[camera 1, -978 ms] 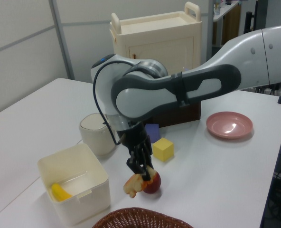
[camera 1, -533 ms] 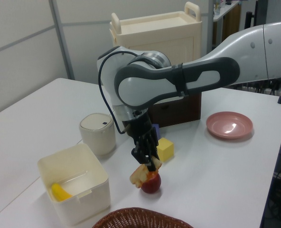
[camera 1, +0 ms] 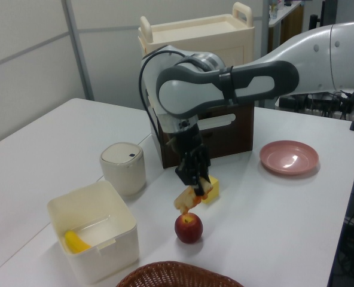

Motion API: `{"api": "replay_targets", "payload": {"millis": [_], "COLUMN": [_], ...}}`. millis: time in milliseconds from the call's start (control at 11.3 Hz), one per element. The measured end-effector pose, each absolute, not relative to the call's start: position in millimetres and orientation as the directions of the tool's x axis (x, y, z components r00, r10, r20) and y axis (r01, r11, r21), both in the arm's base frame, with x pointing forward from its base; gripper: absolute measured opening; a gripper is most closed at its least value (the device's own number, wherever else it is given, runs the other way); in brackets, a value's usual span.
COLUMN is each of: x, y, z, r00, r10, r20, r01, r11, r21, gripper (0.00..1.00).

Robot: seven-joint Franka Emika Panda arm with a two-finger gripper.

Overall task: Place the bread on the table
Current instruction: 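Lift the bread roll out of the basket and carry it beside the apple, then lower the bread roll onto the table and open the gripper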

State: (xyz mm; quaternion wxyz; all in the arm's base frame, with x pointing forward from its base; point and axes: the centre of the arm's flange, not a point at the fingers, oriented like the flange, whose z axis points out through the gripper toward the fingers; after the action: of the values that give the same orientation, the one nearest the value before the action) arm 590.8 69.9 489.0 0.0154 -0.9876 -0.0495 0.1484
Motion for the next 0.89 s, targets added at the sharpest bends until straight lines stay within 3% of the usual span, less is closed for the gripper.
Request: {"api": "replay_targets", "payload": {"millis": [267,355,622,889], "x": [594.4,594.5,595.1,595.3], "y": [26.5,22.5,17.1,8.6], "z": [489.0,489.0,490.4,500.1], "r00": [0.955,0.955,0.957,0.962], "r10": [0.065,0.059,0.051,0.044], "r20": [-0.29,-0.29,-0.287,-0.271], "r01": [0.051,0.045,0.037,0.046], "r11": [-0.997,-0.997,-0.998,-0.999], "r21": [-0.055,-0.055,-0.054,0.0], "gripper": [0.45,0.55,1.0,1.0]}}
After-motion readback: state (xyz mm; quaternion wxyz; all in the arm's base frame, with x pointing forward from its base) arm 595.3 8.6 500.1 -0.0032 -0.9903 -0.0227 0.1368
